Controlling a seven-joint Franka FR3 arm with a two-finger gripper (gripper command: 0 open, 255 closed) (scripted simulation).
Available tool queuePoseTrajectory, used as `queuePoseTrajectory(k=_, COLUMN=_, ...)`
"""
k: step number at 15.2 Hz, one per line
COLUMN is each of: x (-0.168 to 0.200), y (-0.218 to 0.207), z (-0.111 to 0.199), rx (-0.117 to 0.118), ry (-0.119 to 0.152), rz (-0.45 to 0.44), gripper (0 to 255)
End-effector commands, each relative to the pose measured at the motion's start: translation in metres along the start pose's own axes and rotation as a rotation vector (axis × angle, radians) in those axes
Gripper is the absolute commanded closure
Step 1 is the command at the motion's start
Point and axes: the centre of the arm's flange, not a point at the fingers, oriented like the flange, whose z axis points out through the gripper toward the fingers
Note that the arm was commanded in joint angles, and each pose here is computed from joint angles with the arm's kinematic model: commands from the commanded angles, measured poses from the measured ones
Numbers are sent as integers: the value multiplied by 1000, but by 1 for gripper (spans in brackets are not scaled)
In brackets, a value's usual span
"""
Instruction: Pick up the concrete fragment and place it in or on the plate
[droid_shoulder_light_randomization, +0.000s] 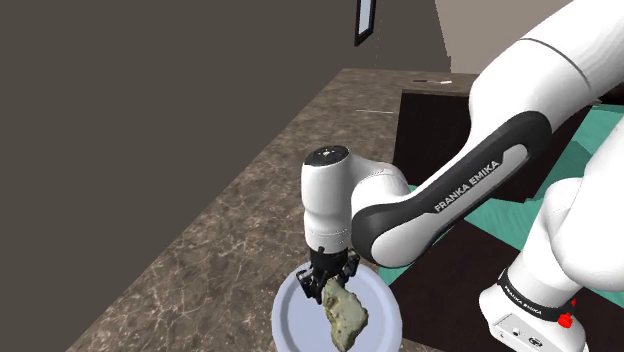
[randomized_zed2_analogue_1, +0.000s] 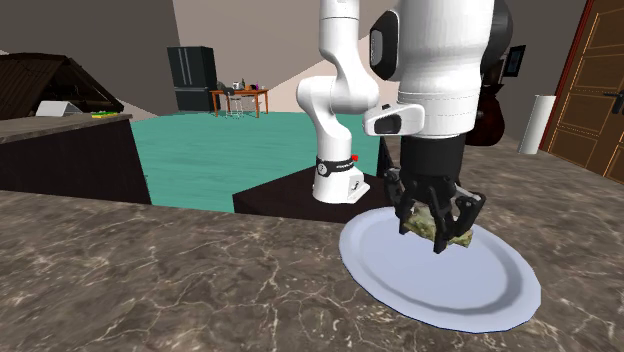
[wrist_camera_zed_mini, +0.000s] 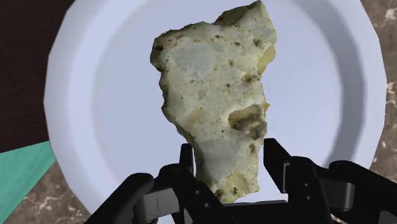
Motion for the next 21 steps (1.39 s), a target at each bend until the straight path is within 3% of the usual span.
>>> queuePoseTrajectory(k=1, x=1, y=0, z=11, rx=0, ry=0, rz=0, gripper=255)
queuePoseTrajectory(k=4, x=3, y=1, z=29, rx=0, ry=0, rz=0, gripper=255)
queuePoseTrajectory(k=12, x=3, y=1, z=29, rx=0, ry=0, rz=0, gripper=255)
queuePoseTrajectory(k=13, x=3, y=1, z=29, rx=0, ry=0, rz=0, gripper=0)
queuePoseTrajectory(k=18, x=3, y=1, z=29, rx=0, ry=0, rz=0, gripper=0)
queuePoseTrajectory(k=21, x=3, y=1, z=-10, rx=0, ry=0, rz=0, gripper=0)
